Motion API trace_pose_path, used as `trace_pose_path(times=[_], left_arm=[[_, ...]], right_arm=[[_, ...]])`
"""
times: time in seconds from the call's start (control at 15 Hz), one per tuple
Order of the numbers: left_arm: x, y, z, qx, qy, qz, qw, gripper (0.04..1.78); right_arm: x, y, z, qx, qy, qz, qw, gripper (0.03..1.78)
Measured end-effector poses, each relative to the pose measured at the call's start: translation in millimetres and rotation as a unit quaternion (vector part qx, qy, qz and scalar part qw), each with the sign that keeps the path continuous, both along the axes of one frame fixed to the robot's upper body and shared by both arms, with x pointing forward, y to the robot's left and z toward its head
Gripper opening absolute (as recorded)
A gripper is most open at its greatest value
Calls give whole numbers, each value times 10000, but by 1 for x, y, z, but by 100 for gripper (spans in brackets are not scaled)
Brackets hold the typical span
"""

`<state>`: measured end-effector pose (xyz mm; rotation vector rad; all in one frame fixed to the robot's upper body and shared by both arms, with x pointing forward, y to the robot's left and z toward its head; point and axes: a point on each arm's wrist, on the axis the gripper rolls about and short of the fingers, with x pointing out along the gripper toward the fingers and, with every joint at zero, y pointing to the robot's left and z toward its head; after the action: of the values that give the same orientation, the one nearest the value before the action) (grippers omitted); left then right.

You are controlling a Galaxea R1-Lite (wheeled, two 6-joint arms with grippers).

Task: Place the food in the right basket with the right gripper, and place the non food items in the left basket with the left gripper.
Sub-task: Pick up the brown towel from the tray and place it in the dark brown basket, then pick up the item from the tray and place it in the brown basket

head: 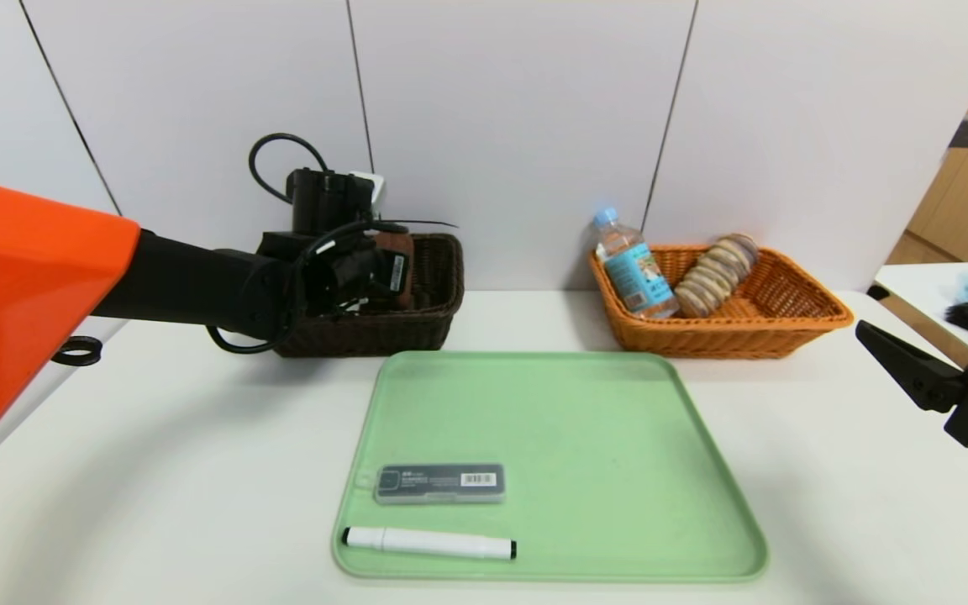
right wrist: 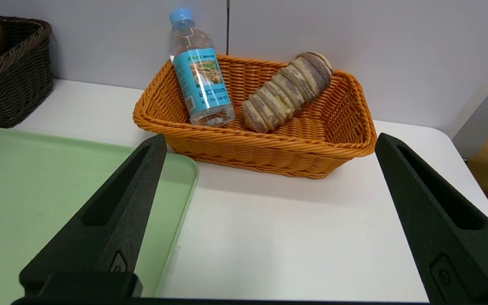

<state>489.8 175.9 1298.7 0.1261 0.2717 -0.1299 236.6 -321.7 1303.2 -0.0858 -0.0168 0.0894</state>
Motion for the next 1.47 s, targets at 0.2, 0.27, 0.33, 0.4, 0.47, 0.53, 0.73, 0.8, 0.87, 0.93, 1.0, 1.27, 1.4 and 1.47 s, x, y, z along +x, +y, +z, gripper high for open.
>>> trace_pose_path(times=[0.2,0.27,0.33,0.4,0.47,0.53,0.73,0.8,0.87,0.93,1.0,1.27,1.4,1.47], left_arm=[[0,0,-1,38,35,19,10000,131],[-1,0,-2,44,46,18,10000,135],[-1,1,-2,48,56,21,10000,140],[-2,1,-2,49,55,34,10000,143],[-2,1,-2,65,64,77,9999,146],[-2,1,-2,54,42,123,9999,149],[-3,2,2,26,-43,139,9999,156],[-4,2,4,23,-74,141,9999,158],[-5,3,9,-4,-138,143,9998,159],[-7,4,16,-54,-263,142,9995,161],[-11,5,28,-147,-492,106,9986,162],[-47,13,75,129,-1225,-756,9895,165],[-75,20,87,804,-1306,-1698,9735,166],[-88,24,89,1168,-1243,-2204,9604,167]], right_arm=[[0,0,0,1,-14,2,10000,169],[0,0,0,2,-14,0,10000,169],[0,0,1,3,-19,-4,10000,169],[0,0,1,3,-21,-5,10000,169],[0,0,1,3,-28,-5,10000,169],[0,0,1,5,-40,-7,10000,169],[-2,0,2,7,-54,0,10000,169],[-2,0,2,7,-59,0,10000,169],[-3,0,2,6,-58,0,10000,169],[-3,0,1,6,-56,0,10000,169],[-4,0,1,3,-50,0,10000,169],[-6,-1,-2,1,-13,2,10000,169],[-8,-1,-4,2,-4,0,10000,169],[-9,-1,-5,1,3,2,10000,169]])
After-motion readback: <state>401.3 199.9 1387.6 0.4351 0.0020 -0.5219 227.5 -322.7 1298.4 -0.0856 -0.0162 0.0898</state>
